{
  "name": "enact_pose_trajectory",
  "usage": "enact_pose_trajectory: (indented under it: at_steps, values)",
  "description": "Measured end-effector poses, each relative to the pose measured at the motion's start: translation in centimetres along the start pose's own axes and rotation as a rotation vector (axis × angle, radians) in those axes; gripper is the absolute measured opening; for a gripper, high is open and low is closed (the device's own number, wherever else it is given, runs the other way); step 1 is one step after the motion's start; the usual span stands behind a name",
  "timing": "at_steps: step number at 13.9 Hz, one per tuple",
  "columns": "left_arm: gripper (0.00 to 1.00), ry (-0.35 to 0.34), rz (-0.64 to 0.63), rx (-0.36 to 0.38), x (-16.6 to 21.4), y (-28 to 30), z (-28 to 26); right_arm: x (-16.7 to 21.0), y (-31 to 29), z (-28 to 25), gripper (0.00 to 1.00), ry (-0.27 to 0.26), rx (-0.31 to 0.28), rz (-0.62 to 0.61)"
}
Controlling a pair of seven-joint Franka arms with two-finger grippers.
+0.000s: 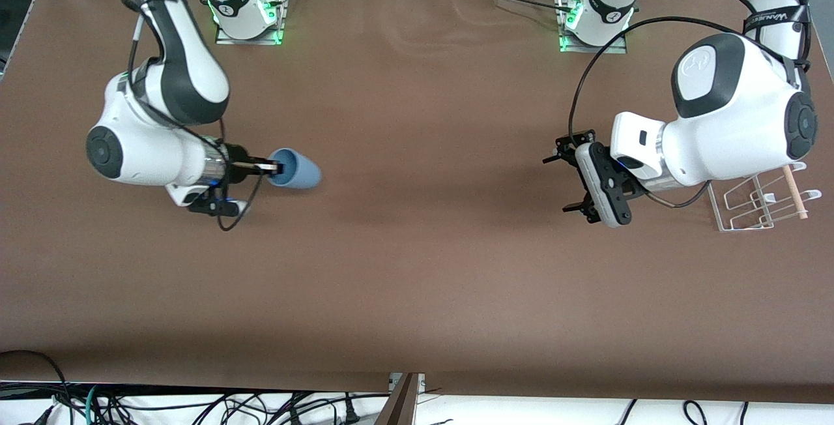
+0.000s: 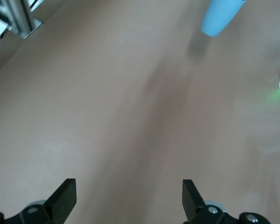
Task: Transfer cup to left arm and place on rack
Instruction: 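Grasp and lift the cup with the right gripper while the left gripper approaches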
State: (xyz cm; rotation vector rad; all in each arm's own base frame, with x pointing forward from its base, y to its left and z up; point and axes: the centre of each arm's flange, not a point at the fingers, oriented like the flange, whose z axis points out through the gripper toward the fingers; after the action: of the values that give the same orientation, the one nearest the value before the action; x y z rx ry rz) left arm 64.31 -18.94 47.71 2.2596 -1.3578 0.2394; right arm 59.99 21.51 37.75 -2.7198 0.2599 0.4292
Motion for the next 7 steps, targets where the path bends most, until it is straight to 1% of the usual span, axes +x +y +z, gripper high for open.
enact_pose_trajectory:
  at_steps: [2,3,5,7]
  values:
    - [1.00,0.023,0.071,-0.019,0.2,-0.3,1.1,-2.2,-7.0,0.0,0.05,-0.019,0.095,0.090]
    - [1.00,0.043,0.107,-0.038,0.2,-0.5,1.7,-3.2,-10.1,-0.1,0.05,-0.041,0.148,0.139]
    - [1.00,0.056,0.150,-0.063,-0.1,-1.0,2.9,-4.8,-14.9,0.3,0.05,-0.094,0.262,0.231]
    - [1.00,0.057,0.171,-0.080,-0.1,-1.1,3.9,-5.9,-18.9,1.1,0.05,-0.104,0.388,0.342]
